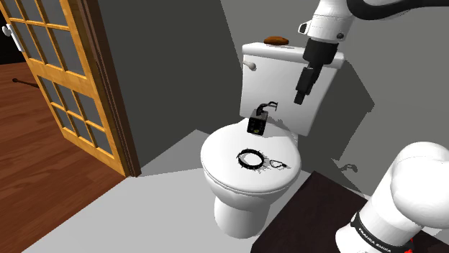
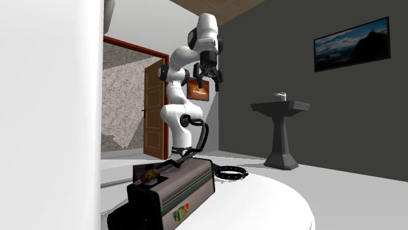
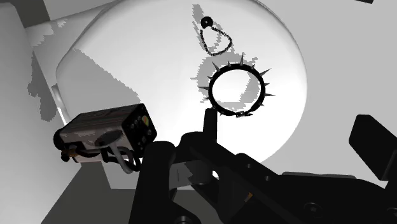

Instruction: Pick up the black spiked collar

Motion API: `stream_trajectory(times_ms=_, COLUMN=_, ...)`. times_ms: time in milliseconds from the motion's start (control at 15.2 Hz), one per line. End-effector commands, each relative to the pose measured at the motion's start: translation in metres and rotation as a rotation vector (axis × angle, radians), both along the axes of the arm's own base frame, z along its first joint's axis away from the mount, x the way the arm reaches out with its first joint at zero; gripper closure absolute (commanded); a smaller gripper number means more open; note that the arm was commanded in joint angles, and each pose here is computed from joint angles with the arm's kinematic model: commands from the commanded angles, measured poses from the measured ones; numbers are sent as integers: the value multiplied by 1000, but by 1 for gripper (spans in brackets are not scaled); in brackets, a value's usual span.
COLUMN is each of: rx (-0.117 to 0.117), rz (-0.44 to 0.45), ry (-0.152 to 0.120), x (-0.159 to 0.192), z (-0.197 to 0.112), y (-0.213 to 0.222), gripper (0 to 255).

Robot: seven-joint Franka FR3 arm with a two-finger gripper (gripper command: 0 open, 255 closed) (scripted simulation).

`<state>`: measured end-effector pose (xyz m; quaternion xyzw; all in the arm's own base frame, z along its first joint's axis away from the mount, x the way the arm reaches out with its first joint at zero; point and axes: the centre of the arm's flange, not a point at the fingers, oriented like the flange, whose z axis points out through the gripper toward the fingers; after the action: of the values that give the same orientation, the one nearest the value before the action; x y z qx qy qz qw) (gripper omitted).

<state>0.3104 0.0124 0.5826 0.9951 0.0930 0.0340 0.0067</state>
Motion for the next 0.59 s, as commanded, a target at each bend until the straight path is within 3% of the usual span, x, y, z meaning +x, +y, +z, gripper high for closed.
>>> stream_trajectory(times_ms=0, rx=0, rz=0, ry=0, x=0, z=0, y=0, gripper=0)
stream_trajectory(times_ms=528, rx=10, rz=55, ry=39, x=50, z=-94, y=18, gripper=0)
